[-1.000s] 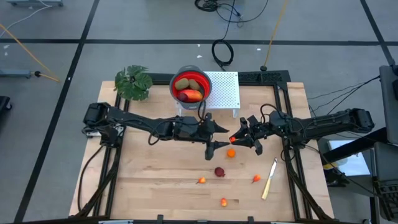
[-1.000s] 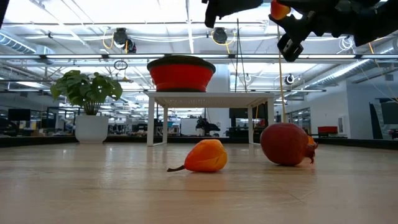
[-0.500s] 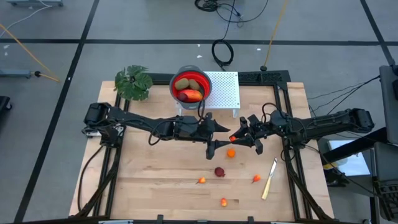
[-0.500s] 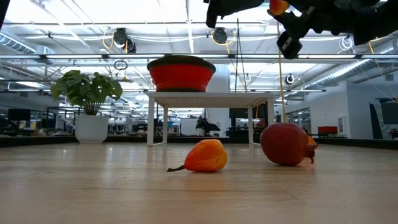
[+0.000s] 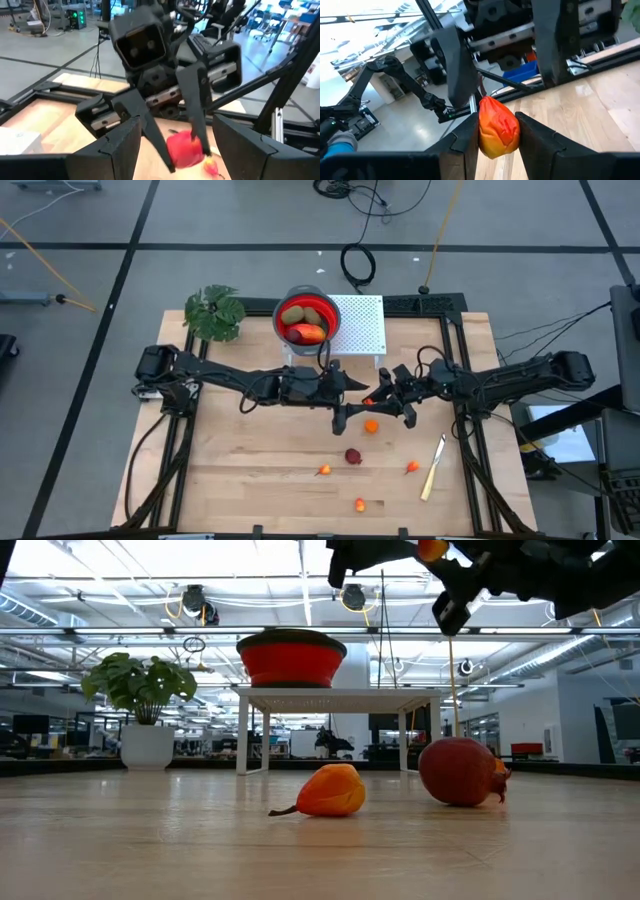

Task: Pick & Place Fruit
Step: Put the top right peach into the red strainer bowl

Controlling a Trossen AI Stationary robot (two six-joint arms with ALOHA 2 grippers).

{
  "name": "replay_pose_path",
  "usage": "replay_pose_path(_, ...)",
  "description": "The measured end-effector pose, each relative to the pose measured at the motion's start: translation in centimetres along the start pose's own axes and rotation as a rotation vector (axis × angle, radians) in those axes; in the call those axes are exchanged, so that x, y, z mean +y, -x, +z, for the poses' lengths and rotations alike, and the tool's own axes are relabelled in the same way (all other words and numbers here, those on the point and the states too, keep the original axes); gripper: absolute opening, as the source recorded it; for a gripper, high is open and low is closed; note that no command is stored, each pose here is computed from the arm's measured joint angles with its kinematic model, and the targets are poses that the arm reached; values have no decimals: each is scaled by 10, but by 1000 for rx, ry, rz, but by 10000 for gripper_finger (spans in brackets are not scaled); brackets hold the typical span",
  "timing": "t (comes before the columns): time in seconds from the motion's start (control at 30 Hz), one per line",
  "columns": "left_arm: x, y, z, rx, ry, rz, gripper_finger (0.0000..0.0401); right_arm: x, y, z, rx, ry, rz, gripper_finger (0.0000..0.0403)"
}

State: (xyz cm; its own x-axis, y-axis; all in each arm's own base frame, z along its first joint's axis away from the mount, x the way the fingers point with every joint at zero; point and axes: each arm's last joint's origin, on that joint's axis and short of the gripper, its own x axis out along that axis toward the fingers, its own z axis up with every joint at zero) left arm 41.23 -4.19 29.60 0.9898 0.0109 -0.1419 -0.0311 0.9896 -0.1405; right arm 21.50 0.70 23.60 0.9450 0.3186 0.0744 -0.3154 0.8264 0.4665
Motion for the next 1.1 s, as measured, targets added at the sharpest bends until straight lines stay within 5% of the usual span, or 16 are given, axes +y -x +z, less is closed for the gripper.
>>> replay_pose_path(0.5,1,0,-2,20,-25,7,235,-2,-4,0,-29,-36,15,112)
replay_pose_path(1.1,15,-1,1,26,6,-61,8,-3,-4,-1,-29,-37,-9,112)
